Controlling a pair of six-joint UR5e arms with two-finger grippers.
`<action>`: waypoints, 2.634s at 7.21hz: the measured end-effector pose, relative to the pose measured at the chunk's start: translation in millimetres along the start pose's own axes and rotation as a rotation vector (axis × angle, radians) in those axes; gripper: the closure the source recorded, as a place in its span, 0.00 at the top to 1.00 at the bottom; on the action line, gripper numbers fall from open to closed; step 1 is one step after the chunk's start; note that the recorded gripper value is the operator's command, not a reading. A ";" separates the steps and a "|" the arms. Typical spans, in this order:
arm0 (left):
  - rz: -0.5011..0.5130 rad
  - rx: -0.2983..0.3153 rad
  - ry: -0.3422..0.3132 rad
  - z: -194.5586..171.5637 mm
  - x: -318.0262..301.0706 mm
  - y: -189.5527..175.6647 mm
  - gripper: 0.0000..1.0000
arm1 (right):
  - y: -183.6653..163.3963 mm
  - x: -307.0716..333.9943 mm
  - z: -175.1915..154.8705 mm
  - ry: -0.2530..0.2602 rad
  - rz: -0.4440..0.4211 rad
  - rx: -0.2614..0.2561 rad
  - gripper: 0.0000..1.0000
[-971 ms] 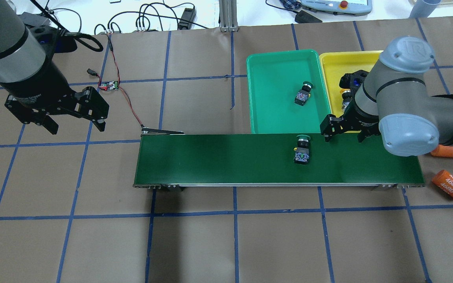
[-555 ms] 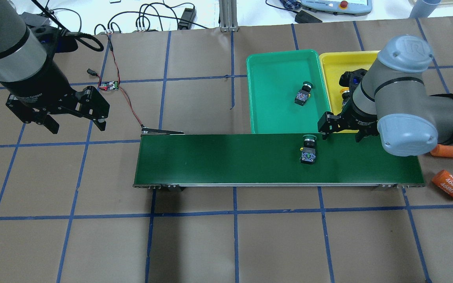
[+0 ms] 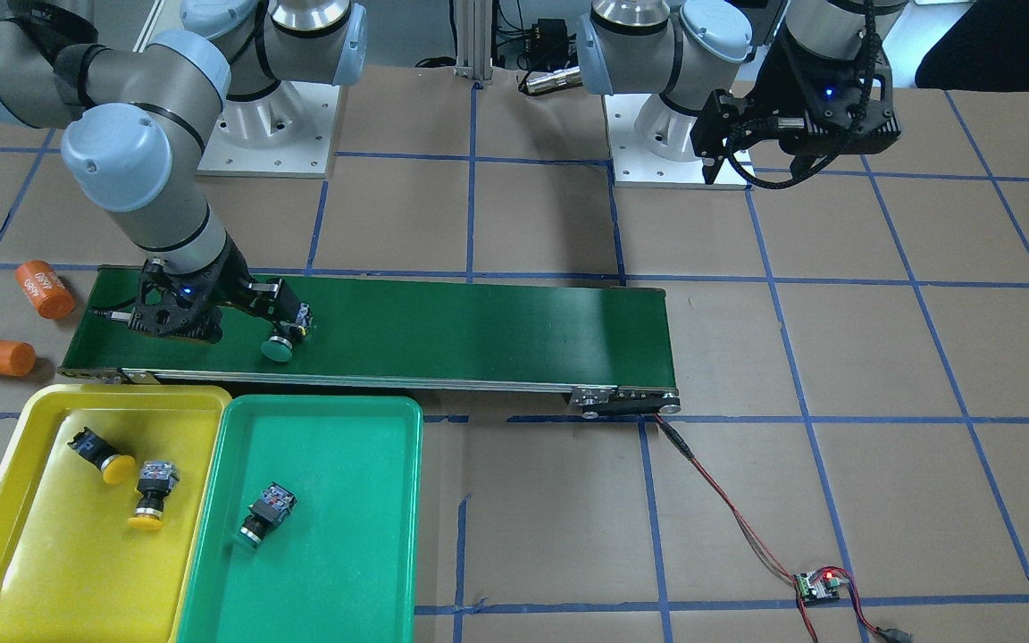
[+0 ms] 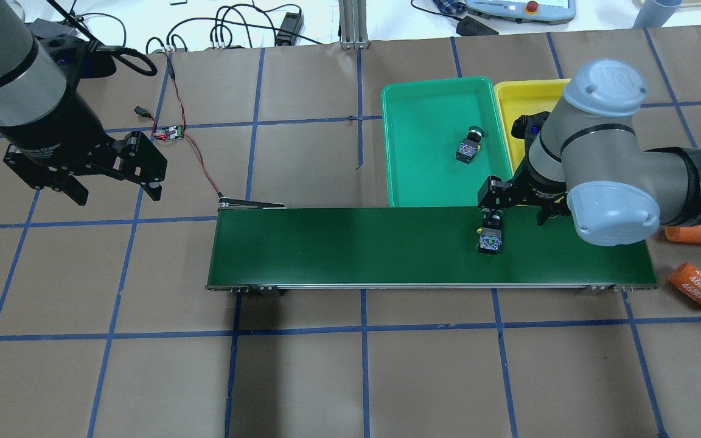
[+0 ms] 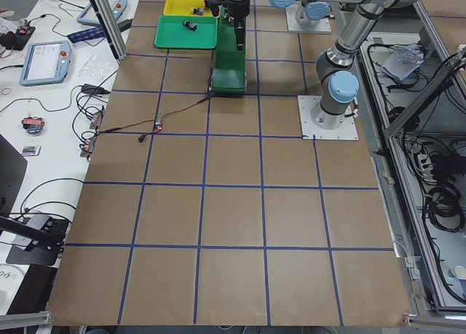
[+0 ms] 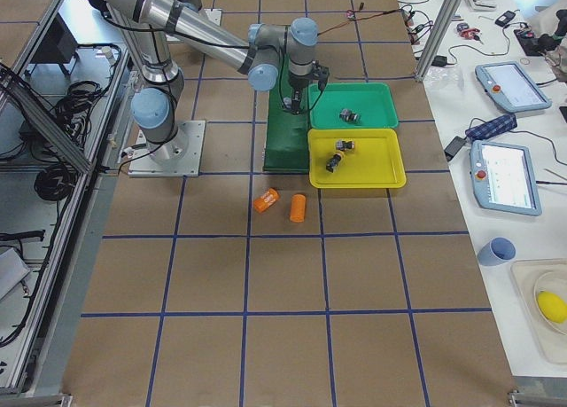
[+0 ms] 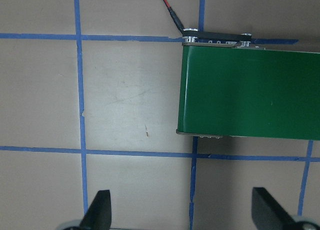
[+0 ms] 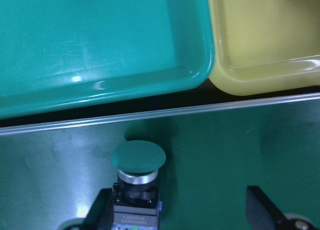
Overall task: Sort buttons by color to trays
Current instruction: 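Lower the right gripper and grasp the green button on the belt, then carry the green button with the right gripper and drop it in the green tray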
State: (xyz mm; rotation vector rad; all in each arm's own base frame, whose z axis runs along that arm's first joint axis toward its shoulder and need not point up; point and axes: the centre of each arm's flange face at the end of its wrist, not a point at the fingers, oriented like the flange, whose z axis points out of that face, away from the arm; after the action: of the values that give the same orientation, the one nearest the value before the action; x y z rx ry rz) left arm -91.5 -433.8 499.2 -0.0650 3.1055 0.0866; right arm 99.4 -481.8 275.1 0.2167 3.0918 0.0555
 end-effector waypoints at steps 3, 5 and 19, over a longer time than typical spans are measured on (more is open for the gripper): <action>0.000 0.003 0.001 -1.2 0.3 0.6 1.00 | -5.1 -0.4 16.7 0.003 -0.001 -0.033 0.84; 0.000 0.004 0.001 -1.5 0.1 0.4 1.00 | -12.9 0.4 29.8 0.011 -0.003 -0.036 0.36; -0.001 -0.015 -0.008 4.8 -1.1 -3.0 1.00 | -181.6 -37.4 -24.4 0.016 -0.040 -0.016 1.00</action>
State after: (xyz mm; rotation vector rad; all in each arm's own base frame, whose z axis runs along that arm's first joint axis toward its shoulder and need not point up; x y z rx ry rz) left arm -90.2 -436.5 494.2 -0.0660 3.0974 0.1103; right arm 110.2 -667.6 294.0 0.1541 3.1093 0.0805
